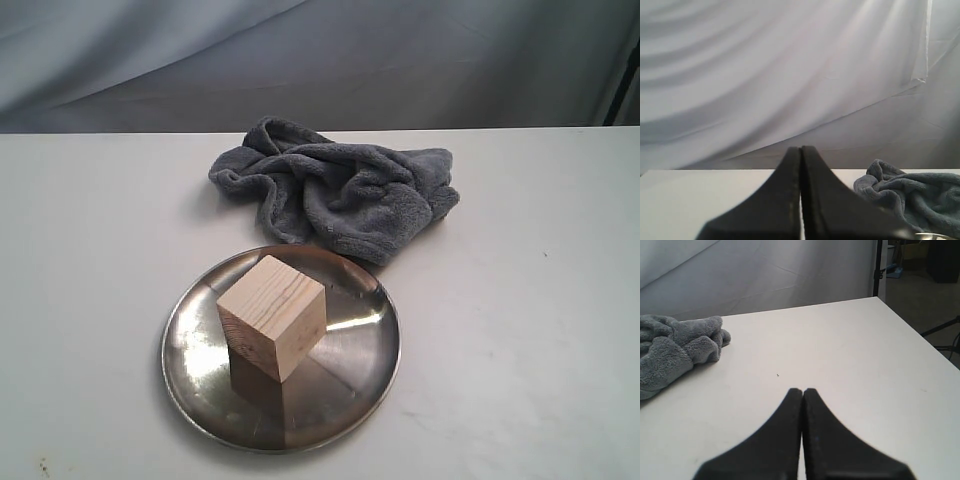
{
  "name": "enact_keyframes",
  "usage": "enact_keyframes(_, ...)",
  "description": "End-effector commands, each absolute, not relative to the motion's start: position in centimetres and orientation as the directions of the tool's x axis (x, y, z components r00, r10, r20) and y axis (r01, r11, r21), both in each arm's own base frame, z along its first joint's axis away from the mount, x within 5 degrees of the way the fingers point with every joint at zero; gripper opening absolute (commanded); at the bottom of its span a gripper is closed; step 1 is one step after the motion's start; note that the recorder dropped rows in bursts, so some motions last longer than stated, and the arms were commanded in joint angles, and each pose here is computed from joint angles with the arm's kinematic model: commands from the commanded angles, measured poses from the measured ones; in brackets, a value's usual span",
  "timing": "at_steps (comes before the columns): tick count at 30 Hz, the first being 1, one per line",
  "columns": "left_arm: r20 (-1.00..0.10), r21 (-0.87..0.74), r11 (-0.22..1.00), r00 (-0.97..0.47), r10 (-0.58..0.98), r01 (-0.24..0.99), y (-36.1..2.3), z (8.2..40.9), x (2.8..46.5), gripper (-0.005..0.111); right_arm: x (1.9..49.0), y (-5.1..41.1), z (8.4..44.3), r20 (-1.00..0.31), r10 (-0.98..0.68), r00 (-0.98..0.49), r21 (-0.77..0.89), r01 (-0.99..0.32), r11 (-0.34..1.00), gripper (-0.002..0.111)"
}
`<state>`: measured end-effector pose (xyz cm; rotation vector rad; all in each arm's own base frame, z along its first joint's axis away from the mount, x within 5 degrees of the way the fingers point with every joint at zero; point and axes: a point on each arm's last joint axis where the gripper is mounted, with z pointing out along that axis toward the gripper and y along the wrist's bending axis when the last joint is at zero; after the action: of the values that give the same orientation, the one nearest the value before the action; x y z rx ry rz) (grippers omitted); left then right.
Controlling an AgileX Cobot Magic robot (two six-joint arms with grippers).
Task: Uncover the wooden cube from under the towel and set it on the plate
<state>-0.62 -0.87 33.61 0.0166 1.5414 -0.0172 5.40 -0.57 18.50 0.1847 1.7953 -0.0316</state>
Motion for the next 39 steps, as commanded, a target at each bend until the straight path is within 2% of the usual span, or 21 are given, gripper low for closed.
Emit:
enact_keyframes(1, -1.000, -0.019, 0.999, 0.003, -0.019, 0.041, -1.0, 33.0, -0.4, 0.000, 5.4, -0.6, 18.5, -0.970, 0.110, -0.215, 0.079, 0.145, 0.986, 0.000)
enact_keyframes(8, -0.995, -0.104, 0.991, -0.011, -0.103, 0.080, -1.3, 31.3, 0.9, 0.000, 5.4, -0.6, 18.5, -0.970, 0.110, -0.215, 0.079, 0.145, 0.986, 0.000)
enact_keyframes(31, -0.981, -0.179, 0.982, 0.083, -0.174, -0.052, 0.4, 21.2, 5.6, 0.000, 5.4, -0.6, 18.5, -0.970, 0.110, -0.215, 0.079, 0.145, 0.986, 0.000)
enact_keyframes(39, -0.986, -0.129, 0.991, -0.106, -0.132, -0.031, -0.1, 19.5, 5.6, 0.000, 5.4, -0.6, 18.5, -0.970, 0.110, -0.215, 0.079, 0.145, 0.986, 0.000)
